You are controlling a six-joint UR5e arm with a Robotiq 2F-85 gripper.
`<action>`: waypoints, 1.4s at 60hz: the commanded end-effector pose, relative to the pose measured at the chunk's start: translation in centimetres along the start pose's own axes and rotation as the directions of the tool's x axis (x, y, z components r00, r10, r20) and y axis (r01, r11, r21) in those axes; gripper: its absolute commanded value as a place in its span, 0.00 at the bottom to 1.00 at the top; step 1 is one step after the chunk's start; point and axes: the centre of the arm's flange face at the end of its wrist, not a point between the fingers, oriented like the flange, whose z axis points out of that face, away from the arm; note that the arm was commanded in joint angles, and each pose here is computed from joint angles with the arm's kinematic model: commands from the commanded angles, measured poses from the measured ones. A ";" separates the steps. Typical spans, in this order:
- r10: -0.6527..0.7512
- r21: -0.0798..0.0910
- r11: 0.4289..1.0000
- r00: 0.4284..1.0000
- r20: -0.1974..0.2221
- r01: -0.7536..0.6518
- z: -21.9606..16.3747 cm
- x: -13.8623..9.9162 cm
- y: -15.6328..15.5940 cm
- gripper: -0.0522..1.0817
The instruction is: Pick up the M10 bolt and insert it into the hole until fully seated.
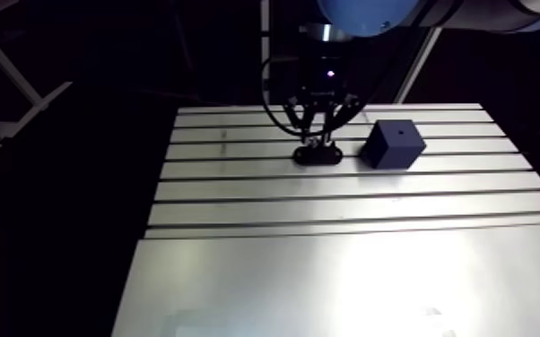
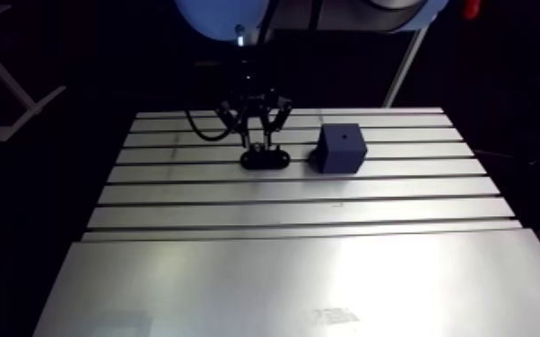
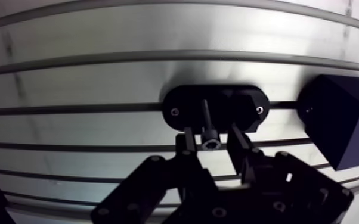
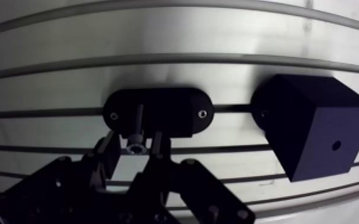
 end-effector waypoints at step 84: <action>-0.001 0.006 1.000 1.000 0.004 0.001 0.0 0.0 -0.1 0.71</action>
